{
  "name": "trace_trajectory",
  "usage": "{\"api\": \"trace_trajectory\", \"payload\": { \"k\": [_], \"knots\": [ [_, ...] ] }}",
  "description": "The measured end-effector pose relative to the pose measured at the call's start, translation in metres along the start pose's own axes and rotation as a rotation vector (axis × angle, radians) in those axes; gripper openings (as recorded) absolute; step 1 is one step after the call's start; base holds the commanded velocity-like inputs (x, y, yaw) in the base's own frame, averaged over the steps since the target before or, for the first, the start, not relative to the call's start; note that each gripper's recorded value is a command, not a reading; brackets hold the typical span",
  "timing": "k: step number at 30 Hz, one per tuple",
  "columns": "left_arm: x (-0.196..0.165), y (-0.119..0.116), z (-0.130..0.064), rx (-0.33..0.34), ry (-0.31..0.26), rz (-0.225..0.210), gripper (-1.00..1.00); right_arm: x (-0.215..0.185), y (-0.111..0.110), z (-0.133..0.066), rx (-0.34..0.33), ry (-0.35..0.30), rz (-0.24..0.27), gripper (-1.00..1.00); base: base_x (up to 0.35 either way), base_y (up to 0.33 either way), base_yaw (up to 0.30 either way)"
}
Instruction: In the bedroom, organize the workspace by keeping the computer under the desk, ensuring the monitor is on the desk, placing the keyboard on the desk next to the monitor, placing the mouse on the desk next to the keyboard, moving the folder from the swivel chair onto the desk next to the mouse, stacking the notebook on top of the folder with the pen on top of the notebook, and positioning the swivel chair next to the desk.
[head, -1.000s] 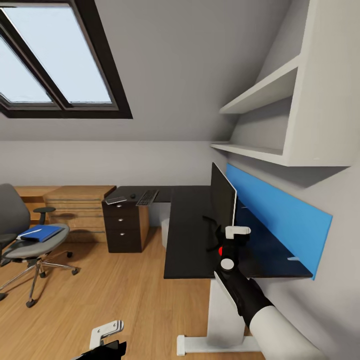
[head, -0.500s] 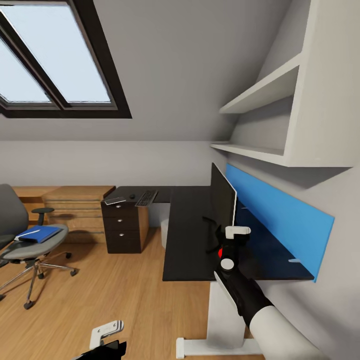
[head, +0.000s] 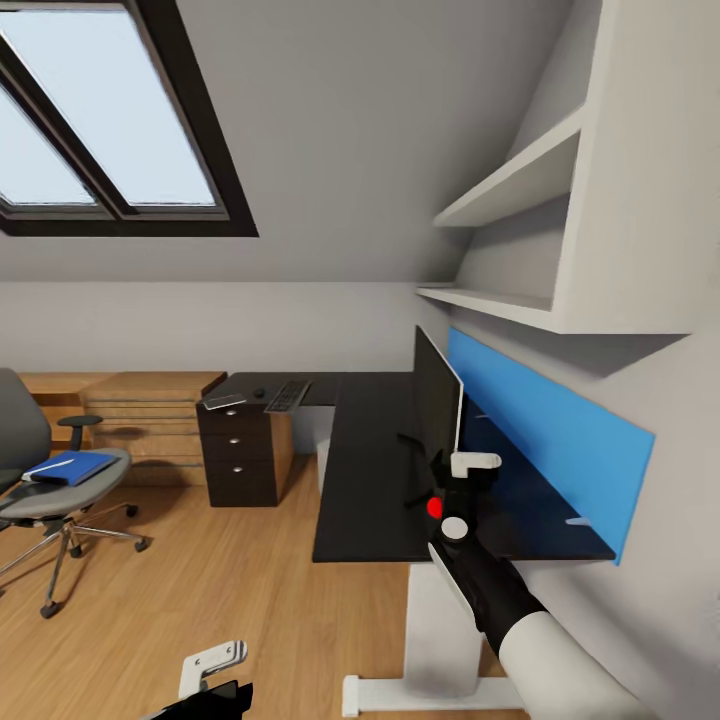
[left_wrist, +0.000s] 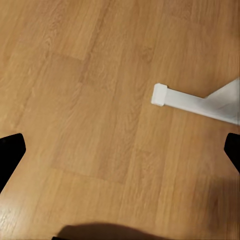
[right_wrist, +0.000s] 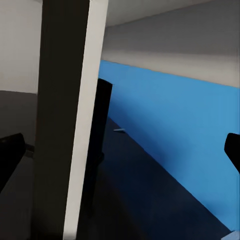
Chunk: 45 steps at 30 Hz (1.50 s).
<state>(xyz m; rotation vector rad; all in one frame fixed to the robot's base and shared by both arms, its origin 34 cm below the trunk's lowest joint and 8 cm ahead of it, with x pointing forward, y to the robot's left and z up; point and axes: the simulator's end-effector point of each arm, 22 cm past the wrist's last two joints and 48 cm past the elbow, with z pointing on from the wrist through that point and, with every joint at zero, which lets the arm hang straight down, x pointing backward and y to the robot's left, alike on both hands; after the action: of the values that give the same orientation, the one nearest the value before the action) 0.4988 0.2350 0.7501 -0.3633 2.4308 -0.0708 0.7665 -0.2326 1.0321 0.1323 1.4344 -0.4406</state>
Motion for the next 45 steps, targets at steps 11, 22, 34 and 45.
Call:
{"api": "trace_trajectory", "payload": {
  "k": [11,22,34,45],
  "knots": [
    [0.0,0.0,0.0,-0.001,0.0,0.0,1.0,0.0,0.0,0.0,0.0,0.0,0.0,1.0,0.0,-0.012,0.0],
    [0.0,0.0,0.0,-0.001,0.002,0.001,1.0,0.0,0.001,0.0,-0.001,0.0,-0.001,1.0,-0.106,0.0,0.0],
    [0.001,0.0,0.001,0.0,0.004,0.002,1.0,0.001,0.003,-0.001,-0.005,0.001,0.001,1.0,-0.336,0.0,0.0],
    [-0.003,0.006,0.002,-0.01,-0.016,-0.013,1.0,0.006,0.006,-0.01,-0.014,0.006,0.013,1.0,-0.337,0.0,0.0]
  ]
}}
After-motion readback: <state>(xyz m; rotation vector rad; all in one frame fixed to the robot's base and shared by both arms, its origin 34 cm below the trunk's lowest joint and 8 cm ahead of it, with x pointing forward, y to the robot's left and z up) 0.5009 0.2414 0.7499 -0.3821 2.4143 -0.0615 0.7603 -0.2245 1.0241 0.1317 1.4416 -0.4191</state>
